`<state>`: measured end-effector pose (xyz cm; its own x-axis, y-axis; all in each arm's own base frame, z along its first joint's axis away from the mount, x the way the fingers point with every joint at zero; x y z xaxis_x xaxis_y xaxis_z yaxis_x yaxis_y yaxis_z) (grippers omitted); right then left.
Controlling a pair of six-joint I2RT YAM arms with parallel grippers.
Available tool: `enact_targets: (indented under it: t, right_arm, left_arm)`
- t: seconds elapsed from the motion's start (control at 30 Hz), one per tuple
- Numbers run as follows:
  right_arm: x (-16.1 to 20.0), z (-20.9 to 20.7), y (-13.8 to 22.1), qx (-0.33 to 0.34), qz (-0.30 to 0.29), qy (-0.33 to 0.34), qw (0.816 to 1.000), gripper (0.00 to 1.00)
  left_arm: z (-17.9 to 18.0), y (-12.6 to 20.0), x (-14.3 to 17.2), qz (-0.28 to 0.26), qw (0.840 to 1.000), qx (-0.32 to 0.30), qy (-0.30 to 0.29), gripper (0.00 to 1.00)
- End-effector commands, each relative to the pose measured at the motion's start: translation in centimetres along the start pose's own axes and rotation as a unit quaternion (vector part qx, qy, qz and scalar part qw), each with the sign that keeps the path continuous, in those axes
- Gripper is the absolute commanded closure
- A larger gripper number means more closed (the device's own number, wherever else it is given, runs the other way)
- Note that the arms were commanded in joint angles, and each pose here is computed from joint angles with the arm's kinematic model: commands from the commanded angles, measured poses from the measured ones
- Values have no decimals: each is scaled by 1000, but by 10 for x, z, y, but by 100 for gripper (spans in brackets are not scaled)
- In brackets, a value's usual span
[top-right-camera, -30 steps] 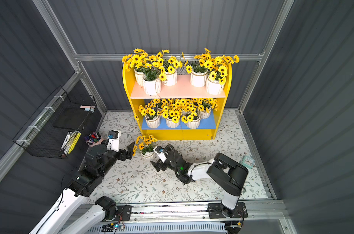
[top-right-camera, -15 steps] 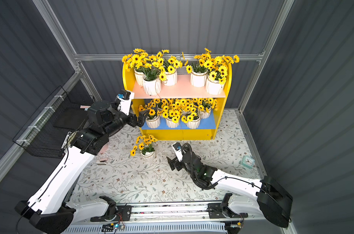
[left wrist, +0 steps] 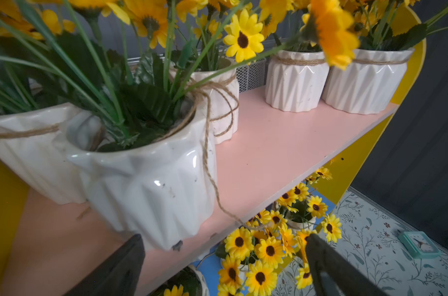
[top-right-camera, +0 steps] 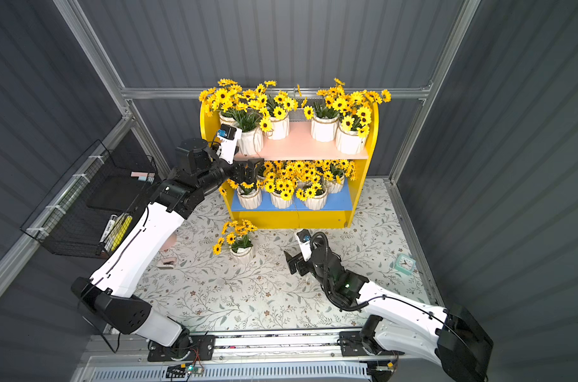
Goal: Take the sunflower pots off the shelves
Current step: Pick up the sunflower pot from the shelf.
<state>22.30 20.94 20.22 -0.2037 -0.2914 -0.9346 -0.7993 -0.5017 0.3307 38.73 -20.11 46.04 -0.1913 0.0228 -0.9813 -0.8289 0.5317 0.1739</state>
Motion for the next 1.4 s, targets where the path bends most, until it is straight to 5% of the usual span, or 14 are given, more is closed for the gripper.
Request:
enact_targets:
  t: [0.0,0.6,1.0,1.37]
  right_arm:
    - [4,-3,2,0,2,-8,1000,1]
    - [11,1,-3,-17,9,-11,1000,1]
    - [13,3,-7,-25,15,-10,1000,1]
    - [14,-1,-4,-20,12,-12,1000,1]
  left_arm:
    - [4,-6,-18,-33,999,-18,-11,1]
    - [28,-7,-8,-64,992,-112,-5,1]
    - [20,-34,-24,-89,994,-62,20,1]
    - [30,-50,-25,-113,989,-98,5,1]
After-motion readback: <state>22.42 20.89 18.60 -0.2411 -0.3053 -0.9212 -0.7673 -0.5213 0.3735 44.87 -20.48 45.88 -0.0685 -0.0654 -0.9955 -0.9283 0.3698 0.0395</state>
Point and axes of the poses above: each gripper's point midway between its finger pads, its own y axis back along the fingers, its own z axis along the line the jaws close on, x = y × z, the point moved 5 cm from there along y, back along the fingers, and after that the axes turned 6 degrees about y, right-handed, at the moved point
